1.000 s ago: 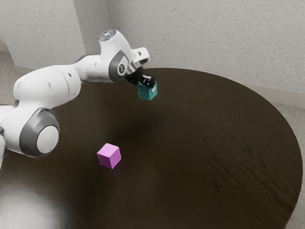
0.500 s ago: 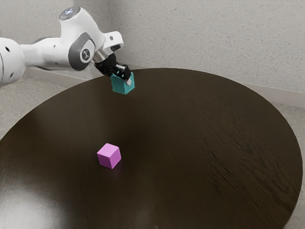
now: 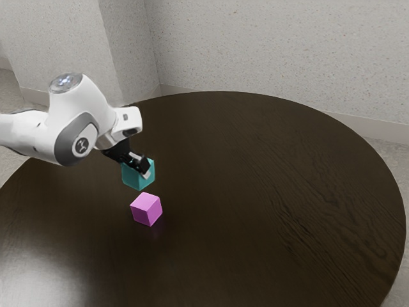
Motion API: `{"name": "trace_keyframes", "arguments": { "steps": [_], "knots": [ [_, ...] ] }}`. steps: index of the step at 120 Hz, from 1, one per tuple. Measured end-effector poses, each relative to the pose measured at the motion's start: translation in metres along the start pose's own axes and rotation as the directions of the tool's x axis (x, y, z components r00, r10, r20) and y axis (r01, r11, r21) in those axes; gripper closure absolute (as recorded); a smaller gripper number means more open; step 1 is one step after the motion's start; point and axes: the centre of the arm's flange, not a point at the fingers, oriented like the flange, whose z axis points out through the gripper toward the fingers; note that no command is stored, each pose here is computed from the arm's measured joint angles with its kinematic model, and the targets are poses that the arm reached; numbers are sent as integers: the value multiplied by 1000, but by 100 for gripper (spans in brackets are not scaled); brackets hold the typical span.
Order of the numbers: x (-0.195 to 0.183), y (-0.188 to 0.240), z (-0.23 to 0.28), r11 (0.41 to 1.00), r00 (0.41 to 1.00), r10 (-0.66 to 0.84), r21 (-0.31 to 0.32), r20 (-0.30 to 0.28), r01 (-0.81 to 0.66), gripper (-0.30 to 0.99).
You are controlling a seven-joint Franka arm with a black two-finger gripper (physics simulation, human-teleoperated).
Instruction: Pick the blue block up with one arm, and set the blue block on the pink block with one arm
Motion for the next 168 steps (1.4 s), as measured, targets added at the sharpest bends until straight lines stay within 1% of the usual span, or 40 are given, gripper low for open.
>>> {"name": "trace_keyframes", "arguments": {
  "steps": [11, 26, 33, 48, 78, 92, 138, 168],
  "knots": [
    [-16, 3, 17, 1000, 1000, 2, -2, 22, -2, 33],
    [-22, 2, 22, 1000, 1000, -2, 2, 13, 2, 33],
    [-23, 0, 31, 1000, 1000, -7, -3, 19, 7, 33],
    [-20, -1, 45, 1000, 1000, -11, -15, 24, 11, 33],
    [-10, -5, 53, 1000, 1000, -17, -22, 13, 17, 33],
    [-9, -14, 54, 999, 1000, -28, -15, 11, 28, 33],
    [-4, -14, 79, 999, 999, -26, -37, 41, 27, 33],
    [-2, -18, 75, 999, 999, -24, -30, 32, 25, 33]
  ]
}}
